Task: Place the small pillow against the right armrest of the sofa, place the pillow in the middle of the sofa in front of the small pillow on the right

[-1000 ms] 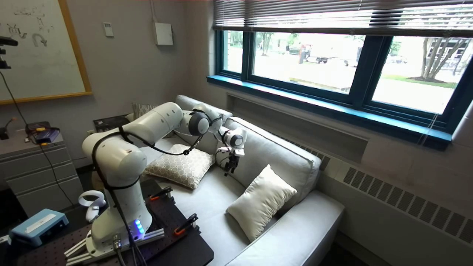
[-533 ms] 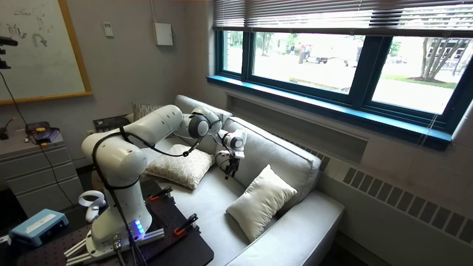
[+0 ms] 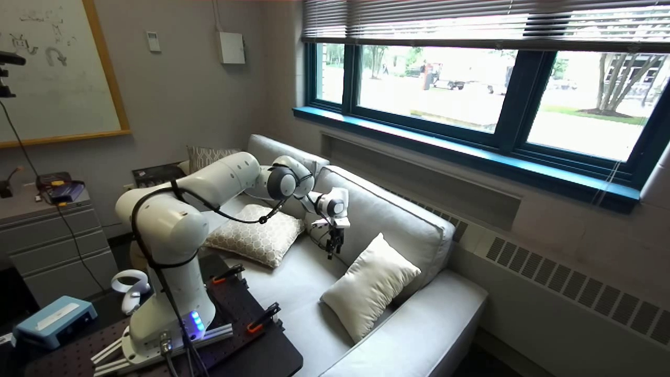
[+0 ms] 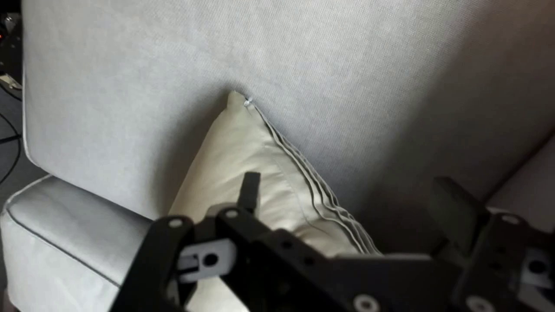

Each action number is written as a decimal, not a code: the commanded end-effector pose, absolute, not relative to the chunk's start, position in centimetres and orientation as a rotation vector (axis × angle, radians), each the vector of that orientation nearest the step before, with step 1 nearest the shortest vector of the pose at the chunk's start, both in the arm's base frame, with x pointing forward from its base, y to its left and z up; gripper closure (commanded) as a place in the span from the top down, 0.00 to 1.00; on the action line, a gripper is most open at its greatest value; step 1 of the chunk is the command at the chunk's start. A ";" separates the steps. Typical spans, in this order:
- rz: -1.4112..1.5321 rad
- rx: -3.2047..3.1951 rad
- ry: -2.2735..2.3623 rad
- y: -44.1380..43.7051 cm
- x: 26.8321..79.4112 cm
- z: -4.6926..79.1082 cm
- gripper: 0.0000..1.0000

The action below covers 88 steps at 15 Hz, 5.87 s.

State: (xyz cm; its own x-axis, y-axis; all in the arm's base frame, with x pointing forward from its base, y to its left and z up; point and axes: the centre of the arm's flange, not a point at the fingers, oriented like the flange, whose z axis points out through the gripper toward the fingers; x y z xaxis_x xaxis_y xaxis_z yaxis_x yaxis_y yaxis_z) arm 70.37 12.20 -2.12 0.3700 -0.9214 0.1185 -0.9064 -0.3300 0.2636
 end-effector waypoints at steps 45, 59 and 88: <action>0.236 2.387 -0.823 5.0 77.8 -9.3 0.25; -0.184 2.836 -1.226 11.0 67.7 3.4 0.02; -1.650 3.284 -2.048 -20.7 53.8 3.6 0.02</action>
State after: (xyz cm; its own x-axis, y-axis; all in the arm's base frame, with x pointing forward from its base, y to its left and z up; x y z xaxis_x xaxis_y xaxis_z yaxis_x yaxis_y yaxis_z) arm 51.57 -22.14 2.31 0.4795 -0.1957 -0.8554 -0.8649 -0.2703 -0.4230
